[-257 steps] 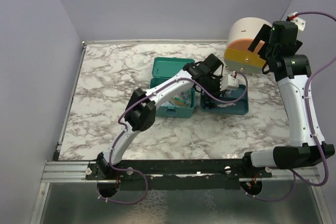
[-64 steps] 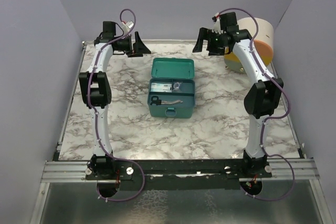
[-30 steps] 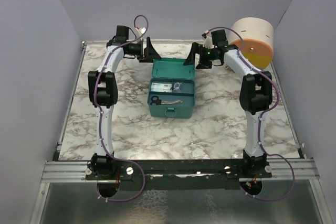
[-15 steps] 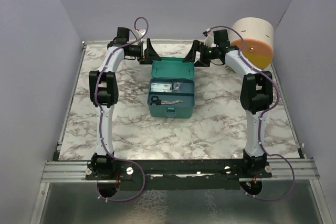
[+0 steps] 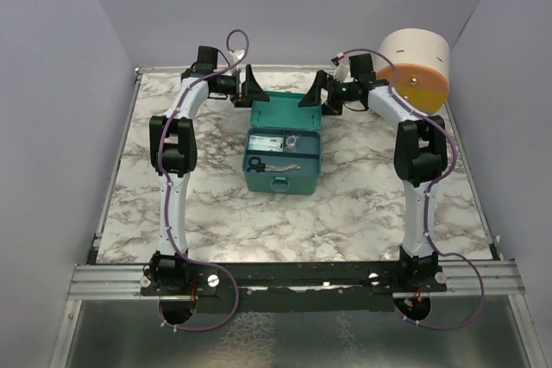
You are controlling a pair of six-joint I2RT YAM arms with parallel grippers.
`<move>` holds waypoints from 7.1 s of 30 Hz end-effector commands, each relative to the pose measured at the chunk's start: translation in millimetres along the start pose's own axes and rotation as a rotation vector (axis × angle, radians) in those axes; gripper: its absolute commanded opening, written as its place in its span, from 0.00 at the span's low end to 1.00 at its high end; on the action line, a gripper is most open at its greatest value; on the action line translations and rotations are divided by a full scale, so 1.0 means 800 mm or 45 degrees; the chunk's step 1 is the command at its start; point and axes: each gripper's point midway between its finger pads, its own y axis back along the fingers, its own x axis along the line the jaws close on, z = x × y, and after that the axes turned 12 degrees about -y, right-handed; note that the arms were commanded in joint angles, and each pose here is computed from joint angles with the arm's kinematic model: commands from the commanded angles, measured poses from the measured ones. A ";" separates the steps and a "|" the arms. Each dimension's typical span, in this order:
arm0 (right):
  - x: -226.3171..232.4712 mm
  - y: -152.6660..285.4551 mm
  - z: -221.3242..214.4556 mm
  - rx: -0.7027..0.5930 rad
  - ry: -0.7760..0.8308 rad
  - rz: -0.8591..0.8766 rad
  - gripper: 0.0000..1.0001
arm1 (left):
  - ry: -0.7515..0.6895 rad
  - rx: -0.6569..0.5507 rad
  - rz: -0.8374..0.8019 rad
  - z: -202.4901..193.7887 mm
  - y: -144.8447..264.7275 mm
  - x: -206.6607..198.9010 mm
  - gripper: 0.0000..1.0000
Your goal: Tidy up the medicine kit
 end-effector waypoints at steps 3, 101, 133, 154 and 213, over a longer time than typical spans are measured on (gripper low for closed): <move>0.026 0.001 -0.007 0.029 0.026 0.115 1.00 | -0.057 -0.010 -0.136 0.014 -0.003 -0.045 0.99; 0.057 0.219 -0.217 -0.014 -0.002 -0.300 1.00 | -0.486 0.347 0.334 -0.132 0.100 -0.155 0.99; 0.026 0.046 -0.140 0.011 0.039 -0.459 1.00 | -0.513 0.608 0.464 -0.191 0.103 -0.079 0.99; 0.051 -0.101 -0.084 0.123 0.196 -0.326 1.00 | -0.368 0.593 0.474 -0.230 0.126 -0.106 0.99; 0.048 0.161 -0.059 -0.449 -0.029 -0.501 0.99 | -0.581 0.256 0.674 -0.072 0.127 -0.117 0.99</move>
